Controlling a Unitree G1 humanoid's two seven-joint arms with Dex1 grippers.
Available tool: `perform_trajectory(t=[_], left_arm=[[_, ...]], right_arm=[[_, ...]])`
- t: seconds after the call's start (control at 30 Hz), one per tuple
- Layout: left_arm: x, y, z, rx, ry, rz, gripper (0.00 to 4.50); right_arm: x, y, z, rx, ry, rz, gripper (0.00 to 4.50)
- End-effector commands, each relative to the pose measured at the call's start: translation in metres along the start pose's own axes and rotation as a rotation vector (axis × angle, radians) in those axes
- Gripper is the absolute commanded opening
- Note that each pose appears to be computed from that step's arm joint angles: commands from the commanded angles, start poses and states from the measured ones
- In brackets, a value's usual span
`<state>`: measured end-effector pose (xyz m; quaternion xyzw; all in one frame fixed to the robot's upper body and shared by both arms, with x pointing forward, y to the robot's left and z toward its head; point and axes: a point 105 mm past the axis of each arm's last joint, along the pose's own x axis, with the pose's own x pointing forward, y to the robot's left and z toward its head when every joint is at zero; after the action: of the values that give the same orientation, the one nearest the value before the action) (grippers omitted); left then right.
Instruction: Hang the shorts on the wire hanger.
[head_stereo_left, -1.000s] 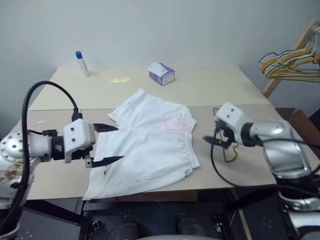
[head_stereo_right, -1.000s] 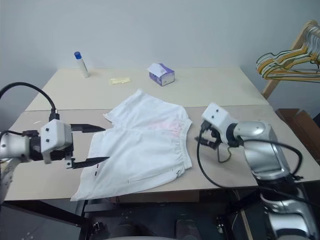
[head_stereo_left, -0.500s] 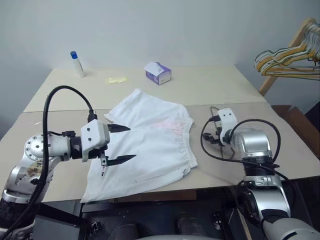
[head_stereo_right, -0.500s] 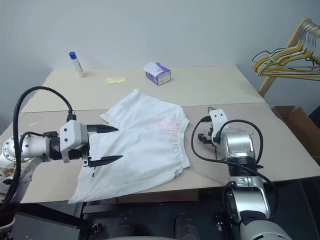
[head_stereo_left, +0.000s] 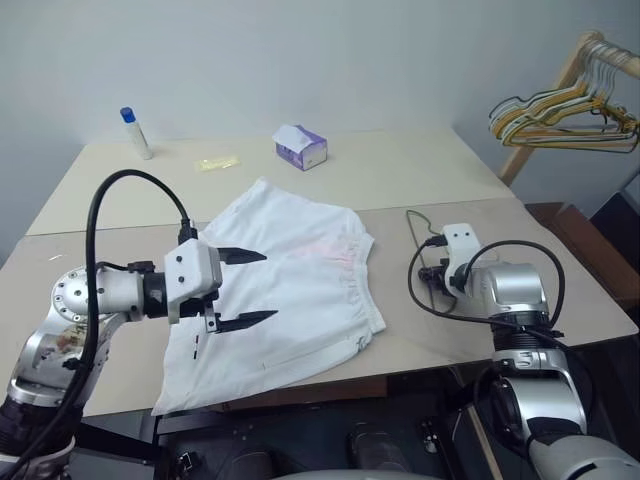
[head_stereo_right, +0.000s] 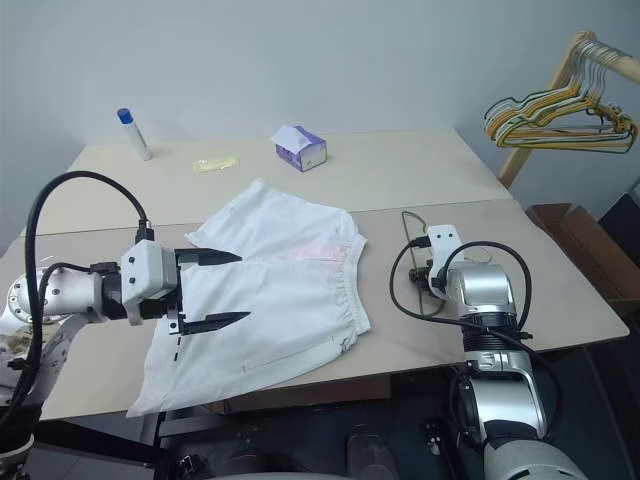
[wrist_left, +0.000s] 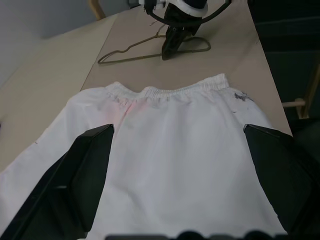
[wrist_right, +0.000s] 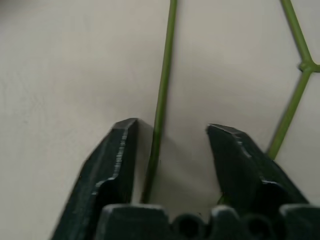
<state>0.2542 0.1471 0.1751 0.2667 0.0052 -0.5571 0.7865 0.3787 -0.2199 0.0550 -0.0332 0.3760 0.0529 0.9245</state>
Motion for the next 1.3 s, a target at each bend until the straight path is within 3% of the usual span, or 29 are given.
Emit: perform_trajectory(t=[0.03,0.13,0.17,0.3,0.47,0.7,0.83,1.03,1.3], left_arm=[[0.002,0.001,0.008,0.05,-0.019,-0.011,4.5],[0.003,0.002,0.009,0.057,-0.024,-0.012,4.5],[0.003,0.003,0.009,0.057,-0.025,-0.013,4.5],[0.006,0.011,0.007,0.038,-0.03,0.032,4.5],[0.017,0.047,-0.005,-0.232,-0.008,0.238,4.5],[0.041,0.068,0.025,-0.719,-0.33,0.272,4.5],[0.057,0.081,0.05,-0.99,-0.56,0.252,4.5],[0.061,0.101,0.063,-1.155,-0.706,0.31,4.5],[0.076,0.104,0.075,-1.087,-0.655,0.304,4.5]], right_arm=[[0.006,0.003,-0.017,0.017,0.067,0.018,1.18],[0.006,0.003,-0.019,-0.008,0.07,0.004,0.18],[0.006,0.003,-0.02,-0.017,0.071,0.002,0.05],[0.003,0.004,-0.006,-0.004,0.005,-0.011,0.05],[-0.014,0.007,0.03,-0.129,-0.177,-0.062,0.05],[-0.063,0.049,0.073,-0.345,-0.479,0.028,0.05],[-0.102,0.089,0.092,-0.438,-0.757,0.142,0.05],[-0.127,0.121,0.093,-0.526,-0.925,0.238,0.05],[-0.143,0.144,0.09,-0.663,-1.015,0.286,0.05]])
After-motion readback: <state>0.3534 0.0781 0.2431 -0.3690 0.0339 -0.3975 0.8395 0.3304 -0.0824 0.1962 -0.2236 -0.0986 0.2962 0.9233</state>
